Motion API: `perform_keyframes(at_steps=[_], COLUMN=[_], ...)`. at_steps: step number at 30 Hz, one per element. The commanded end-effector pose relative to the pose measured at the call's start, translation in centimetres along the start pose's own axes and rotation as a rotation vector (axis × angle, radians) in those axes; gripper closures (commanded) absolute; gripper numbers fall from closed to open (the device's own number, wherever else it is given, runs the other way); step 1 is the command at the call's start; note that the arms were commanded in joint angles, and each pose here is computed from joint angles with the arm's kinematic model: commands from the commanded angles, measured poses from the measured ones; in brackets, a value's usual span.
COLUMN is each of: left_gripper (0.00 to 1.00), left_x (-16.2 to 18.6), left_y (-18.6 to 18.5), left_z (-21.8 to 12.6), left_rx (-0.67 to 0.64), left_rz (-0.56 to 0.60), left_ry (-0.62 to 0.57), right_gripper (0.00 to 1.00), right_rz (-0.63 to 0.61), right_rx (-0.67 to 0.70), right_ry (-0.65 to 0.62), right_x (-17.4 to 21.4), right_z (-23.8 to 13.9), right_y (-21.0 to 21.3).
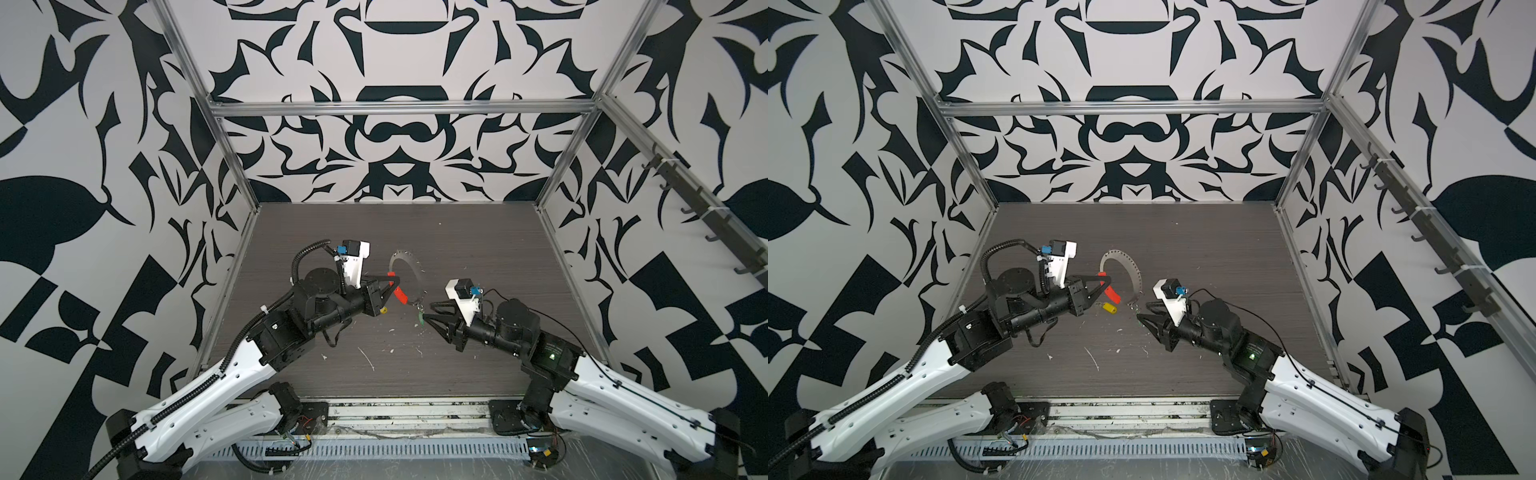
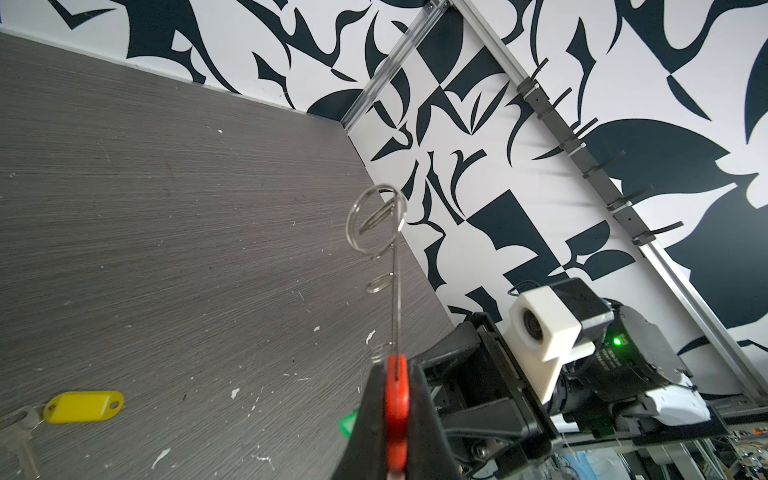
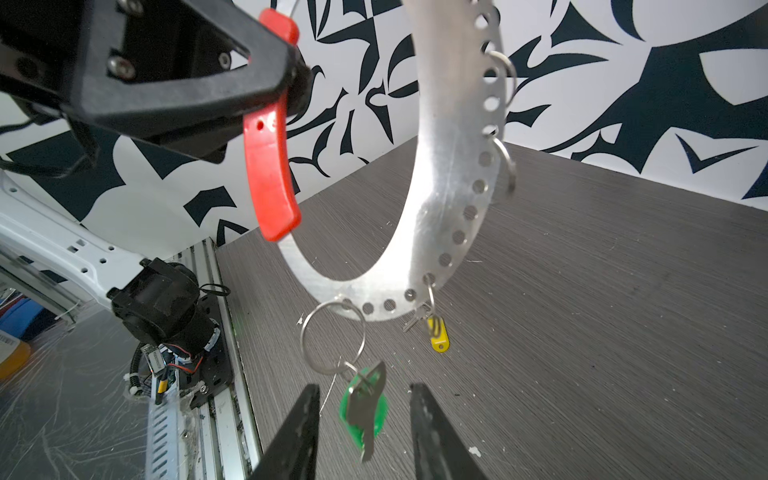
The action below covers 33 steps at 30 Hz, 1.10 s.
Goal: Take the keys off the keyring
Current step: 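Move the right gripper toward the green-tagged key hanging from the ring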
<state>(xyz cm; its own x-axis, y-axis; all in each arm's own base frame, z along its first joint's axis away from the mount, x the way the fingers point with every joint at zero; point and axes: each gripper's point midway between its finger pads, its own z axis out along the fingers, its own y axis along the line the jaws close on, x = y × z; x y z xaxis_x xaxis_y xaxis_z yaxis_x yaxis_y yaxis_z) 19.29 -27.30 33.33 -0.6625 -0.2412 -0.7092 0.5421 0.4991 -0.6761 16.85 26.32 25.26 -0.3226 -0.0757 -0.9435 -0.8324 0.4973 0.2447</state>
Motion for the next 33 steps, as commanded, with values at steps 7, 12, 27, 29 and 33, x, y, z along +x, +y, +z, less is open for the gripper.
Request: perform_keyframes(at_steps=[7, 12, 27, 29, 33], left_gripper=[1.00, 1.00, 1.00, 1.00, 1.00], left_x=[-1.8, -1.8, -2.0, -2.0, -2.1], left_y=[-1.4, -1.1, -0.8, -0.8, -0.9], left_z=[-0.7, -0.6, -0.7, -0.8, -1.0], left_rx=[0.035, 0.020, -0.004, -0.004, -0.004], left_rz=[-0.019, -0.027, -0.040, -0.040, -0.040], left_ry=[-0.057, -0.061, -0.063, -0.065, -0.068], right_gripper=[0.63, 0.62, 0.68, 0.69, 0.72], right_rz=[-0.074, -0.138, -0.270, -0.278, -0.286], right_rx=[0.007, 0.036, 0.253, 0.260, 0.266], right_ry=[-0.097, -0.088, -0.065, -0.061, -0.044], right_x=[-2.8, -3.6, -4.8, -4.7, -4.6], right_z=[-1.1, -0.8, 0.4, 0.4, 0.7], right_y=[1.3, 2.0, 0.9, 0.9, 0.9])
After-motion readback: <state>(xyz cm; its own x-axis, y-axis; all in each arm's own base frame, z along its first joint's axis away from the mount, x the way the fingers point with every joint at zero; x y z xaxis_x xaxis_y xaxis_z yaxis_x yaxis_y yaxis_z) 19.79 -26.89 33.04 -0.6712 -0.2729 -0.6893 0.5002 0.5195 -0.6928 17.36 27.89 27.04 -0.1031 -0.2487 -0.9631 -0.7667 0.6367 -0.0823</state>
